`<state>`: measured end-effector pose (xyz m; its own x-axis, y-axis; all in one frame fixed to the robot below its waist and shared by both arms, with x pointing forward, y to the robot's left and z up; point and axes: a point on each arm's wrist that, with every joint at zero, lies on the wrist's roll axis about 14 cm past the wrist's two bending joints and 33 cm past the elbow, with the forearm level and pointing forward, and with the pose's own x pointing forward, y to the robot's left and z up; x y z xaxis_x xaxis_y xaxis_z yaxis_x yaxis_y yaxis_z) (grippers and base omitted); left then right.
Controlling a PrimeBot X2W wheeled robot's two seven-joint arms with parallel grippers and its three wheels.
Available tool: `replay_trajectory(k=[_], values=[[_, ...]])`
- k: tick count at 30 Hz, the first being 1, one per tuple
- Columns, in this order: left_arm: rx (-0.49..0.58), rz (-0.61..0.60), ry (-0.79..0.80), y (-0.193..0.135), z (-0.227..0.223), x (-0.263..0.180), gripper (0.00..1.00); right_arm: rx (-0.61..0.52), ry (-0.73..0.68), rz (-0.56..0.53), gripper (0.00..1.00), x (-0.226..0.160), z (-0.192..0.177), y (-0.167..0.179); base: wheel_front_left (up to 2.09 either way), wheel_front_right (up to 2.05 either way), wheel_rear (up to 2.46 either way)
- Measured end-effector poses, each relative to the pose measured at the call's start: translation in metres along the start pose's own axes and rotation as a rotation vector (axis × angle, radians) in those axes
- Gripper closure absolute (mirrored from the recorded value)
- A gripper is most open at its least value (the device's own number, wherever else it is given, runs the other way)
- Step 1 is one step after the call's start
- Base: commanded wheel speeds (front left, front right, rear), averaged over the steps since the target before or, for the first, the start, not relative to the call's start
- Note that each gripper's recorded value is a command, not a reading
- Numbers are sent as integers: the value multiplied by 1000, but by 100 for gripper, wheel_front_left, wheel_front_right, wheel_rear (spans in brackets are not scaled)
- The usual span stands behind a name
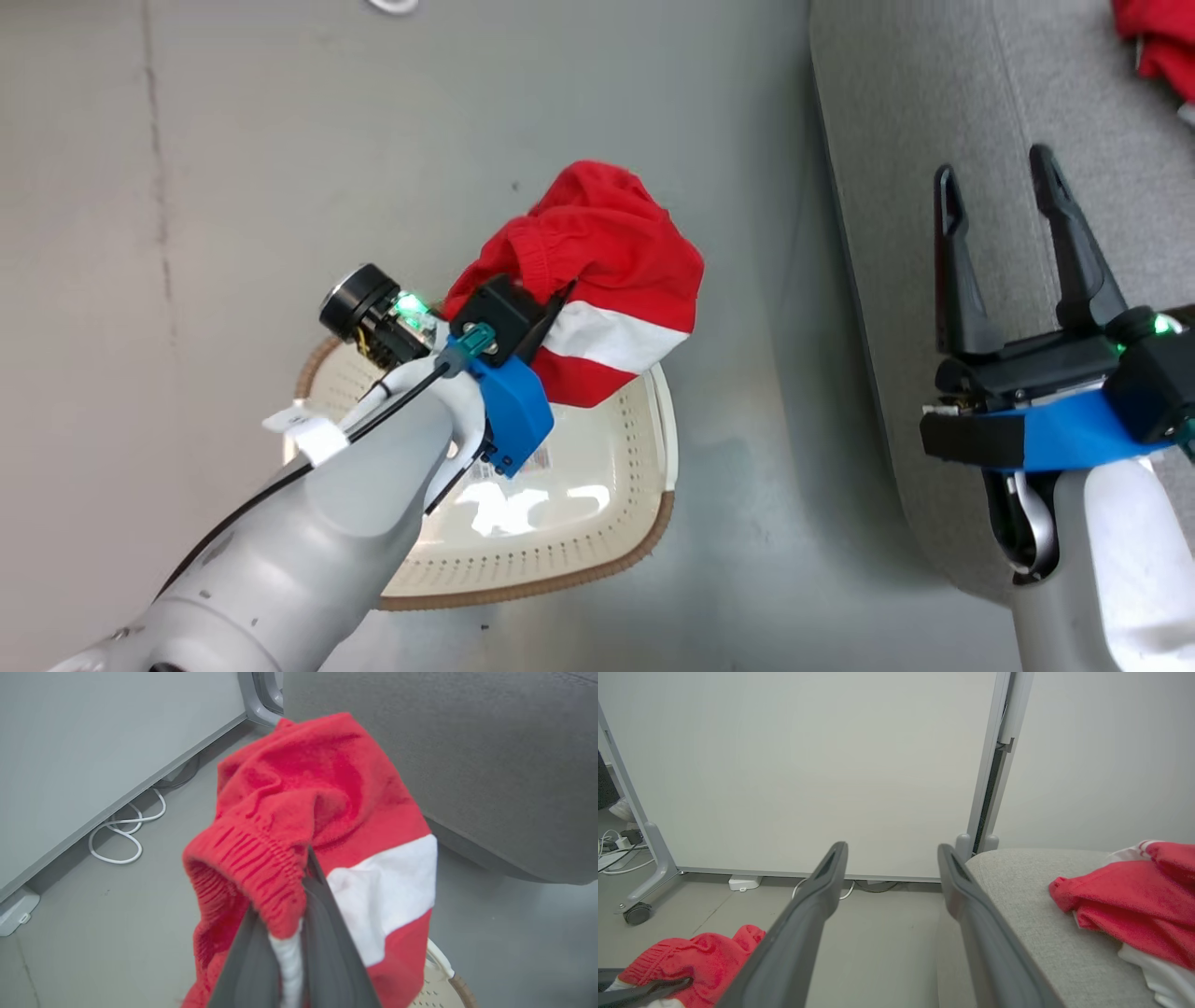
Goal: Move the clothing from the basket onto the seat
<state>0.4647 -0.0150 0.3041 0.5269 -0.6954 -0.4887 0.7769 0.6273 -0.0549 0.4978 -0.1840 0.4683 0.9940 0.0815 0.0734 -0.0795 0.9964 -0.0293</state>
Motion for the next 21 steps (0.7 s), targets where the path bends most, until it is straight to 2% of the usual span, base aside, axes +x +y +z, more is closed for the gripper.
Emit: replay_trajectory(k=[12, 21], values=[[-6, 203, -327, 31, 111, -66, 100, 19, -68, 32, 0, -23, 43, 16, 0, 0, 0], [-32, 266, -543, 21, 171, -116, 100, 32, -95, 35, 0, -48, 64, 20, 0, 0, 0]])
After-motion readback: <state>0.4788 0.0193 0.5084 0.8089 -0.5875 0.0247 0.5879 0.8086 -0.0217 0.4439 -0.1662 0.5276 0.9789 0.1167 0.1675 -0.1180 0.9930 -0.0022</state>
